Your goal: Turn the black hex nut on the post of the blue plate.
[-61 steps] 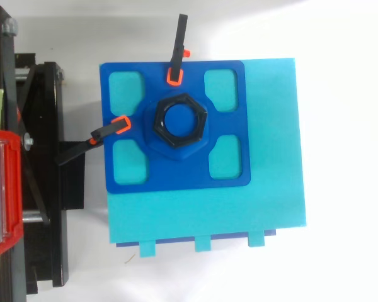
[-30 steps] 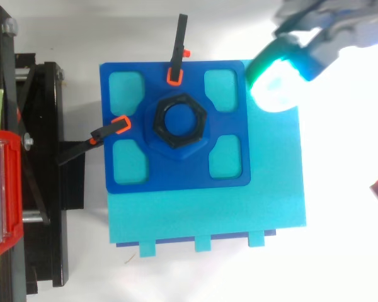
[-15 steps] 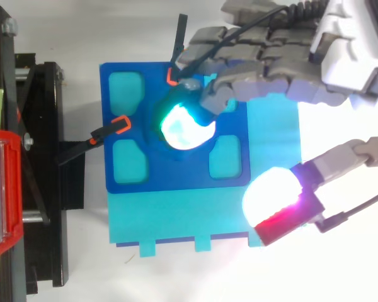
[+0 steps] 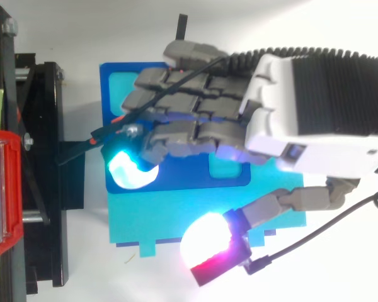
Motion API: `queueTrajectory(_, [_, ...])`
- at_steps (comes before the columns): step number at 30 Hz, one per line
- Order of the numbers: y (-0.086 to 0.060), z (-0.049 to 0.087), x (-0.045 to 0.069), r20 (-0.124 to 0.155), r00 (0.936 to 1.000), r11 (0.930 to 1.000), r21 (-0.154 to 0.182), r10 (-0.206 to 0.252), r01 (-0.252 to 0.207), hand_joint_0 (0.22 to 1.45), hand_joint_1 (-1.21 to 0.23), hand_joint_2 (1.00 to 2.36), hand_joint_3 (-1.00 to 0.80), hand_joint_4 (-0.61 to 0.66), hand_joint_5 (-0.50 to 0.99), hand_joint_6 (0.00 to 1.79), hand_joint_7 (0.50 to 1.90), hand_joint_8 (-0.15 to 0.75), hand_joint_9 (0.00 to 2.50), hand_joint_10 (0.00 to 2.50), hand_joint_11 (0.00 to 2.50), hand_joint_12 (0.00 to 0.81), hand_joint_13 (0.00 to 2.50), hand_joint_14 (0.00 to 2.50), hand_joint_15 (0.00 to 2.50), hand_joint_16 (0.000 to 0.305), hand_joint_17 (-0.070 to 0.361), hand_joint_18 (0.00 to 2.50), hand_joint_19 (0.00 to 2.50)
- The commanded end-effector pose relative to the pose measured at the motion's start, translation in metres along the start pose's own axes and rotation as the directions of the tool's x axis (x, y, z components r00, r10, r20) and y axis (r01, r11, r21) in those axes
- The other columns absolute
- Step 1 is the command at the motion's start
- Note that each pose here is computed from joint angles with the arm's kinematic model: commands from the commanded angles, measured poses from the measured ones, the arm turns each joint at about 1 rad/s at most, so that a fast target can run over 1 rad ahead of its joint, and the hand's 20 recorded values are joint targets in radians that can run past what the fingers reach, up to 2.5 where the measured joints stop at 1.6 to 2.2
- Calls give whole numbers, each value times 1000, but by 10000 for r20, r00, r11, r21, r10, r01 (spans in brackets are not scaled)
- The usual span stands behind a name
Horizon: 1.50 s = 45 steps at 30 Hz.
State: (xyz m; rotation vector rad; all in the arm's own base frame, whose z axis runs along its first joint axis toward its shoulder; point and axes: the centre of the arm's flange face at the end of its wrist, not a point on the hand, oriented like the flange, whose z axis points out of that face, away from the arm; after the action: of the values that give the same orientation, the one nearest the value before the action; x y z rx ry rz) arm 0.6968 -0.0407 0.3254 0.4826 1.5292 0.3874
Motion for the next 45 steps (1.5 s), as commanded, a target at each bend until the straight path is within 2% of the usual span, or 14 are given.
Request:
queueTrajectory(1, [2, 4, 8, -132, 9993, 9994, -48, -350, 349, 482, -476, 1000, -500, 133, -243, 501, 677, 255, 320, 0, 0, 384, 270, 0, 33, 54, 122, 58, 105])
queueTrajectory(2, [-1, 5, 14, -210, 9975, 9977, -9, -677, 677, 483, -475, 1000, -500, 137, -242, 501, 679, 255, 320, 0, 0, 384, 270, 2, 28, 54, 122, 59, 116])
queueTrajectory(7, [3, 5, 17, -276, 9963, 9967, -12, -815, 815, 483, -476, 1000, -500, 142, -240, 501, 678, 256, 325, 0, 0, 386, 275, 0, 37, 54, 121, 72, 115])
queueTrajectory(11, [2, 1, 21, -604, 9917, 9935, 55, -1132, 1137, 485, -474, 1000, -500, 150, -237, 501, 680, 259, 332, 0, 0, 387, 275, 0, 34, 54, 121, 76, 121])
queueTrajectory(14, [0, 1, 20, -619, 9903, 9920, 122, -1247, 1257, 485, -474, 1000, -500, 158, -235, 501, 681, 261, 332, 0, 0, 387, 275, 0, 35, 54, 121, 77, 122])
queueTrajectory(17, [-1, 0, 20, -660, 9845, 9864, 165, -1624, 1638, 487, -477, 1000, -500, 159, -234, 501, 679, 262, 339, 0, 0, 387, 276, 0, 34, 54, 121, 84, 113])
queueTrajectory(18, [-3, 0, 19, -641, 9801, 9817, 204, -1879, 1895, 487, -477, 1000, -500, 158, -234, 501, 679, 262, 338, 0, 0, 387, 276, 2, 36, 54, 121, 84, 114])
queueTrajectory(22, [-6, 0, 16, -614, 9732, 9744, 235, -2216, 2234, 488, -475, 1000, -500, 162, -233, 501, 683, 263, 337, 0, 0, 387, 277, 0, 26, 53, 120, 89, 118])
queueTrajectory(29, [-12, -1, 15, -717, 9717, 9730, 350, -2251, 2280, 490, -473, 1000, -500, 164, -232, 501, 683, 264, 341, 0, 0, 387, 280, 0, 29, 53, 120, 105, 129])
queueTrajectory(38, [-21, -2, 8, -696, 9704, 9709, 466, -2314, 2349, 490, -472, 1000, -500, 167, -230, 501, 680, 268, 349, 0, 0, 391, 298, 0, 35, 53, 120, 121, 143])
queueTrajectory(45, [-34, -3, 2, -763, 9698, 9695, 650, -2315, 2365, 490, -473, 1000, -500, 166, -230, 501, 683, 268, 355, 0, 0, 392, 302, 0, 39, 53, 120, 128, 149])
